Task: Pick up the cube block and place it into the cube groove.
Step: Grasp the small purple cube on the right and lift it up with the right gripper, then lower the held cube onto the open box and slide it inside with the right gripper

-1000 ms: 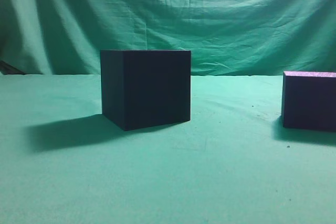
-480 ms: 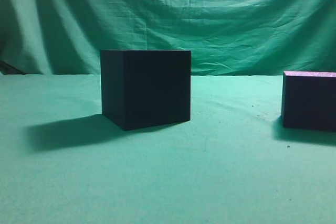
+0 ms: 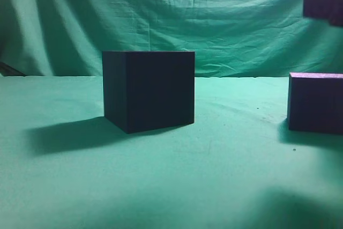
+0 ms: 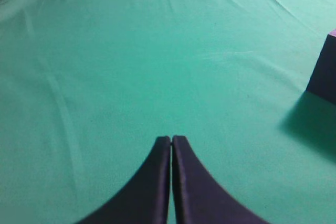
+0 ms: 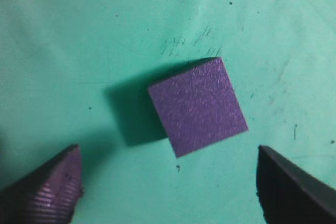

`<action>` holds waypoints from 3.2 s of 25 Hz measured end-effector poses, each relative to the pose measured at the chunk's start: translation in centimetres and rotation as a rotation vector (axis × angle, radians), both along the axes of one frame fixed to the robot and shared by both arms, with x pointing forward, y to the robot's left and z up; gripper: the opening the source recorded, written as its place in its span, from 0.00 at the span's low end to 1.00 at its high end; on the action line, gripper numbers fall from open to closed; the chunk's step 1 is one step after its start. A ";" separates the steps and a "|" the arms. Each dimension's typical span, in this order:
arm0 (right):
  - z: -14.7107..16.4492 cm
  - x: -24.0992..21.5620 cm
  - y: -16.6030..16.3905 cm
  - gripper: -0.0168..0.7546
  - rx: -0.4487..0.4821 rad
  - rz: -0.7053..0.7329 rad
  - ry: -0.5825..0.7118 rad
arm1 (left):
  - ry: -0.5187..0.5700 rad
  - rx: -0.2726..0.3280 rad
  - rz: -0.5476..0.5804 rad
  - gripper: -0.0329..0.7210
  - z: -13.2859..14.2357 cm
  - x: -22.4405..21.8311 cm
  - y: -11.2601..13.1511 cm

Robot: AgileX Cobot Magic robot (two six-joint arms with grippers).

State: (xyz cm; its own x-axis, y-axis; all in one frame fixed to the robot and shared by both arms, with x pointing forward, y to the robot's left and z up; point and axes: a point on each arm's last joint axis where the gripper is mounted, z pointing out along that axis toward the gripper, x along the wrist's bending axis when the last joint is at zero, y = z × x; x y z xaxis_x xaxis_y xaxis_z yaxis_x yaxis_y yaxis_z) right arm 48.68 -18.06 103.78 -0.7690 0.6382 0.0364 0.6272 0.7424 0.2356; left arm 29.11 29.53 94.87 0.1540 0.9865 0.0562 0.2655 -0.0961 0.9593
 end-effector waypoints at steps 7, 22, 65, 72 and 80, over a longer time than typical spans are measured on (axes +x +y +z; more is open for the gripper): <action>-3.8 2.4 0.4 0.80 -0.081 0.036 0.016 | 0.000 0.000 0.000 0.04 0.0 0.0 0.0; -7.7 4.3 0.9 0.61 -0.137 0.077 0.051 | 0.000 0.000 0.000 0.04 0.0 0.0 0.0; 0.4 2.9 18.3 0.58 0.024 -0.358 -0.030 | 0.000 0.000 0.000 0.04 0.0 0.0 0.0; 0.3 2.9 18.2 0.58 -0.005 -0.353 -0.024 | 0.000 0.000 0.000 0.04 0.0 0.0 0.0; -0.3 2.8 17.9 0.58 -0.068 -0.349 0.004 | 0.000 0.000 0.000 0.04 0.0 0.0 0.0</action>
